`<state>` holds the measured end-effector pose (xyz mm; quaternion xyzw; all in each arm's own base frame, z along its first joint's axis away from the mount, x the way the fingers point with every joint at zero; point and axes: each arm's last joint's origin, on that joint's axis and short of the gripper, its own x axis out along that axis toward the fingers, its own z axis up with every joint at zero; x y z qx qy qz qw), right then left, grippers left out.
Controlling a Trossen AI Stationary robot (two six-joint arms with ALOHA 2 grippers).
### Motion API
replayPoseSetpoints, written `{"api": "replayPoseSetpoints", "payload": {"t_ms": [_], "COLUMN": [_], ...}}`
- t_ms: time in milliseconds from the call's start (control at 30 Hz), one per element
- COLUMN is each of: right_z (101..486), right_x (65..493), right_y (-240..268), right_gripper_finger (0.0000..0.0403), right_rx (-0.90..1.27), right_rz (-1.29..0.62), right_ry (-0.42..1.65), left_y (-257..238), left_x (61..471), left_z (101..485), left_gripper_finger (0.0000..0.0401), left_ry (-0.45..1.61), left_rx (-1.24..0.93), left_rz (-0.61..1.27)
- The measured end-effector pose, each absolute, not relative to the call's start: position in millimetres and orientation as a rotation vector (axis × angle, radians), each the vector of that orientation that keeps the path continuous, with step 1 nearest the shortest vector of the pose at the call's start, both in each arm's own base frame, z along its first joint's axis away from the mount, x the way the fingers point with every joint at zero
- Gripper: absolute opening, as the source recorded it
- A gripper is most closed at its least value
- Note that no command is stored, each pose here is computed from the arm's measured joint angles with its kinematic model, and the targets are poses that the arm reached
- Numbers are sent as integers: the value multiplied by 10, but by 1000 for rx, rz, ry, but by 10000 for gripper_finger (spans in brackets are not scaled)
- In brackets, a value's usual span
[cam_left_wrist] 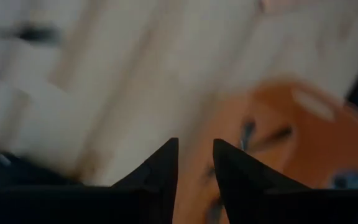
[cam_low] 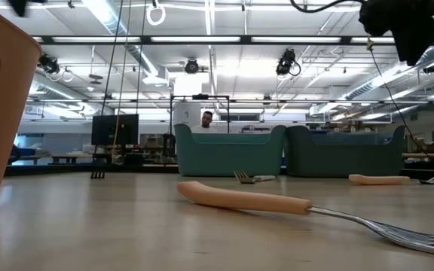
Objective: Sort silverware by color (type)
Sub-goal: Put the orange fork into the green bin
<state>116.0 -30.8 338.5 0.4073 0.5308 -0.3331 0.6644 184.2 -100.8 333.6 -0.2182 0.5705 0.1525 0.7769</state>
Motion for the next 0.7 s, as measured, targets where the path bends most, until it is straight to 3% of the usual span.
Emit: {"api": "replayPoseSetpoints", "payload": {"t_ms": [267,433,700], "right_z": [3295,3138,2847], "right_x": [1216,1230,1367], "right_y": [-97,18,245], "right_gripper_finger": [123,123,123], "right_rx": [1001,1022,1128], "right_rz": [-679,-706,-587], "right_ry": [1238,1307,1386], "left_y": [-321,27,432], "left_x": [1979,2086,2108], "left_z": [3463,3498,3535], "left_gripper_finger": [110,110,110], "left_ry": [1004,937,901], "left_rx": [-431,-399,-319], "left_rz": [593,641,697]}}
